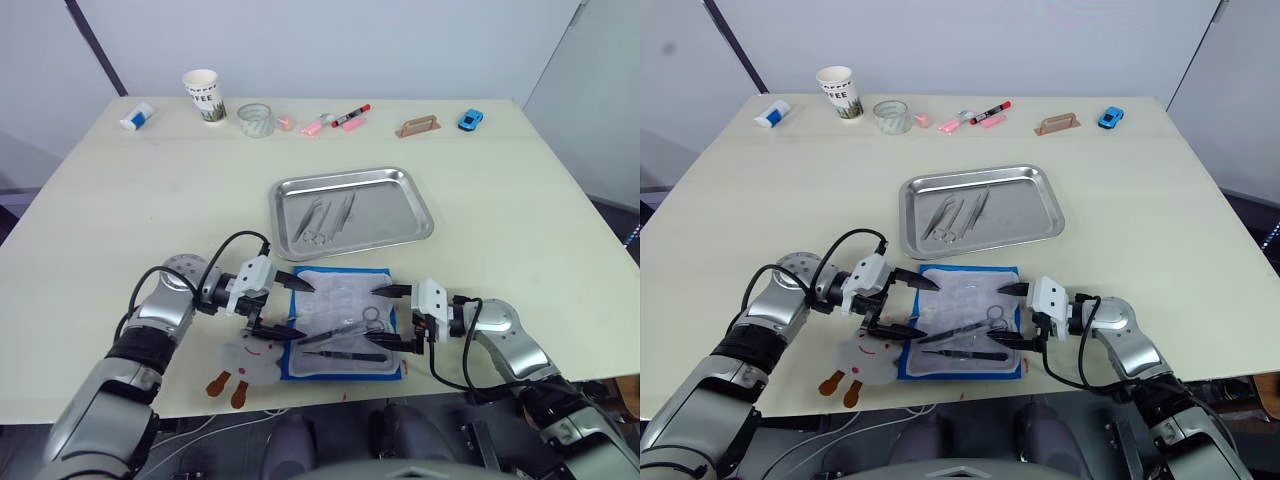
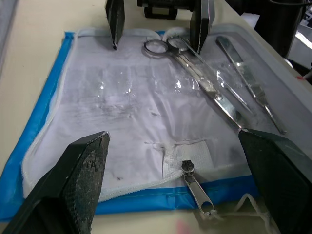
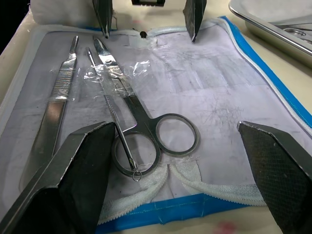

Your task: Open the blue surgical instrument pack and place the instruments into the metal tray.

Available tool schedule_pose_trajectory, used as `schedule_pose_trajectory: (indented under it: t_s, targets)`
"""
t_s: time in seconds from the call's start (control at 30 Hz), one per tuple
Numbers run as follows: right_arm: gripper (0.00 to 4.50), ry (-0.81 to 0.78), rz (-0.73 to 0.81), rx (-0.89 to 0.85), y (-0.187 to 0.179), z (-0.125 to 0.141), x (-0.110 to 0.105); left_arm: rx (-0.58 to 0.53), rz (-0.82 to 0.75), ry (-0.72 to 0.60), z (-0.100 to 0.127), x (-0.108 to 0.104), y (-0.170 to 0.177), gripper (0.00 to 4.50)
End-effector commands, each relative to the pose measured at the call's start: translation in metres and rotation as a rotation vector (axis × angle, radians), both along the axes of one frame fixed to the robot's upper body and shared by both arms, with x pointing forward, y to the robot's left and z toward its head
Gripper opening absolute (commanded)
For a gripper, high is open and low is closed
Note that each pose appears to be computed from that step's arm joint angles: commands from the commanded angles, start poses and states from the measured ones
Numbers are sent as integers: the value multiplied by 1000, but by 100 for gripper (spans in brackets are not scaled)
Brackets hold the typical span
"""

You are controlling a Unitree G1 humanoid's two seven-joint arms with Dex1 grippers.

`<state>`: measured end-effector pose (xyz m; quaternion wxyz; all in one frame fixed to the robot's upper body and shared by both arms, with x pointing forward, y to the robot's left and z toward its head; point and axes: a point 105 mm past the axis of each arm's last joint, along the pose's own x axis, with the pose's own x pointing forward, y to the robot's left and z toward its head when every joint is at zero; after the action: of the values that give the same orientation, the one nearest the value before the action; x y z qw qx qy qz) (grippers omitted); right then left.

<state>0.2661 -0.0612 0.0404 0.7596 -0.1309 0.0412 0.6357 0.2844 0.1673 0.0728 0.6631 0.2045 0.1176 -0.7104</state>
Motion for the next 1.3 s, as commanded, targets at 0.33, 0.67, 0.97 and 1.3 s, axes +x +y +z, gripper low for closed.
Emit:
schedule_pose_trajectory:
  t_s: [0.33, 0.67, 0.97, 1.3]
  targets:
    - [439, 168, -141, -156, -33, -46, -12, 96, -85, 33, -23, -6, 1, 447]
    - [439, 94, -123, -61, -32, -1, -18, 93, -106, 49, -28, -8, -5, 447]
    - [439, 27, -81, 10, -36, 47, -29, 88, -118, 44, -27, -8, -7, 447]
    - [439, -47, -53, -14, -38, 81, -33, 73, -120, 46, -26, -9, -8, 447]
